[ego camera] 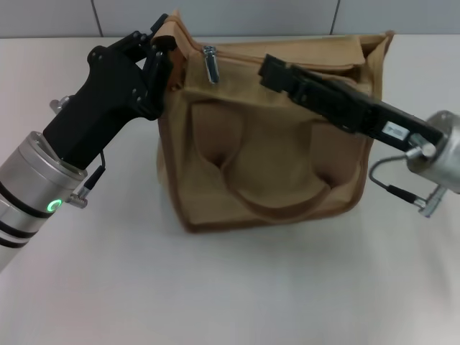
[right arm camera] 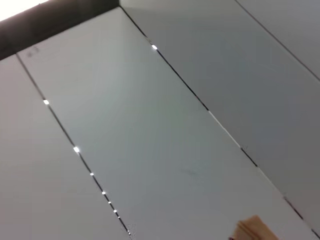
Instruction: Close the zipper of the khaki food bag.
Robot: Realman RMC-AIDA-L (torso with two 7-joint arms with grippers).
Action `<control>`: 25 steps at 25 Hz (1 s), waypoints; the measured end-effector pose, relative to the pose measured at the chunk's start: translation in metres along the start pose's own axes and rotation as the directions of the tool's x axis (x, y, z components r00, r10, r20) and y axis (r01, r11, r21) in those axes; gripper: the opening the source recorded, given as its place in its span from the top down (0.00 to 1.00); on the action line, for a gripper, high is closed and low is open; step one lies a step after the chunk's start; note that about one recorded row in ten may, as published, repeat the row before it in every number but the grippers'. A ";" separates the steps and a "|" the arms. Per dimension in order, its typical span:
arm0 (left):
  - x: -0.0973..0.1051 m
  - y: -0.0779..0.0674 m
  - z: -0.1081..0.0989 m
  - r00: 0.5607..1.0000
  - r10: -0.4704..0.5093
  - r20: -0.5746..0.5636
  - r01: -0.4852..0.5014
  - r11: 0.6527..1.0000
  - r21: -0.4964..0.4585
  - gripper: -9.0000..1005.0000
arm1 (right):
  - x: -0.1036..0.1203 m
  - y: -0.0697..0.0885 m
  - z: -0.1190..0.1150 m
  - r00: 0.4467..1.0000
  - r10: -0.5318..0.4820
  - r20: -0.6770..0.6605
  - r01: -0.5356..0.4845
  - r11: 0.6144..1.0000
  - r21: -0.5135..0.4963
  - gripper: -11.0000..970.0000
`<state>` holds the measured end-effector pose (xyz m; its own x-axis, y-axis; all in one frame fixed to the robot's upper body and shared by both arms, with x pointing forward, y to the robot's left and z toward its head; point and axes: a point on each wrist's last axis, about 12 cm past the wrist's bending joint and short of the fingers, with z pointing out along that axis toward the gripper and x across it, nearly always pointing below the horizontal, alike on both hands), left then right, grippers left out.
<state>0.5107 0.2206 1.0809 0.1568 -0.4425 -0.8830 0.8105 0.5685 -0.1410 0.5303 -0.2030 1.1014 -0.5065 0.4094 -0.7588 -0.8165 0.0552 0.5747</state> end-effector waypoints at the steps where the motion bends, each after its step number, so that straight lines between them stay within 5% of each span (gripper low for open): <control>1: 0.000 0.000 0.001 1.000 0.000 0.001 0.000 1.000 0.002 0.95 | 0.000 -0.002 0.003 1.000 0.016 -0.005 -0.016 1.000 0.008 0.27; 6: 0.000 -0.001 0.007 1.000 -0.001 0.004 0.001 1.000 0.016 0.95 | 0.000 -0.009 0.018 0.999 0.043 -0.025 -0.042 0.999 0.028 0.46; 25: 0.004 -0.003 0.020 1.000 -0.008 -0.010 0.009 0.998 0.056 0.94 | 0.004 -0.016 0.033 0.995 0.069 -0.067 -0.064 0.996 0.064 0.49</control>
<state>0.5196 0.2036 1.0870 0.1446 -0.4403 -0.8861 0.8420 0.5252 -0.1235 0.5510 -0.1722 1.0994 -0.5789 0.3502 -0.7364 -0.7626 0.0872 0.6410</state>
